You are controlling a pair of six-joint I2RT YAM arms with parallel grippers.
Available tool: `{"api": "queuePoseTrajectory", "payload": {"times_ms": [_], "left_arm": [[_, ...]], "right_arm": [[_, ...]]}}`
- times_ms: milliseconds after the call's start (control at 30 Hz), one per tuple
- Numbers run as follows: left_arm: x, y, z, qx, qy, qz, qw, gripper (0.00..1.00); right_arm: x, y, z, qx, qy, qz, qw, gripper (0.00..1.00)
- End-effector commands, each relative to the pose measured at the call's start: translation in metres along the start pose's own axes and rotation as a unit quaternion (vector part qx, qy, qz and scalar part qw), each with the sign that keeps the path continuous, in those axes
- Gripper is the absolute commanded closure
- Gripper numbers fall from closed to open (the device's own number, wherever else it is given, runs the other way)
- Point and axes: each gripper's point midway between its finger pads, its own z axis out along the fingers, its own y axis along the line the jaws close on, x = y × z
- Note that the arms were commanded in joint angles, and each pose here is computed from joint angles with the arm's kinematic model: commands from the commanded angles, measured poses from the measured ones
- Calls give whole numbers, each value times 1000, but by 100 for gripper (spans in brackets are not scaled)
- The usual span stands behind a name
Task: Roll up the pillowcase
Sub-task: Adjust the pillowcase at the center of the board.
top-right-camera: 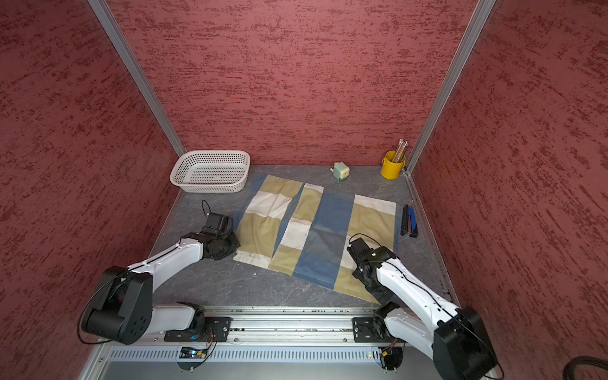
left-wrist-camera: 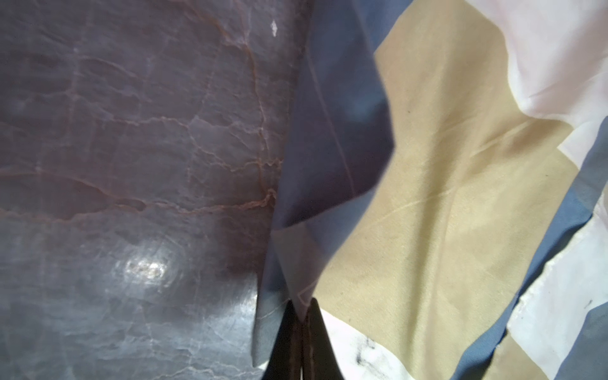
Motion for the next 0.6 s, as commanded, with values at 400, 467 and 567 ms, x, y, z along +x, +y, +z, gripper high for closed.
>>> {"api": "queuePoseTrajectory", "payload": {"times_ms": [400,467,567], "left_arm": [[-28,5,-28,19,-54,-19,998,100],[-30,4,-30,21,-57,-19,998,100],[-32,3,-32,27,-61,-20,998,100]], "right_arm": [[19,6,5,33,61,-104,992,29],[18,10,5,32,61,-125,990,31],[22,16,6,43,81,-167,982,25]]}}
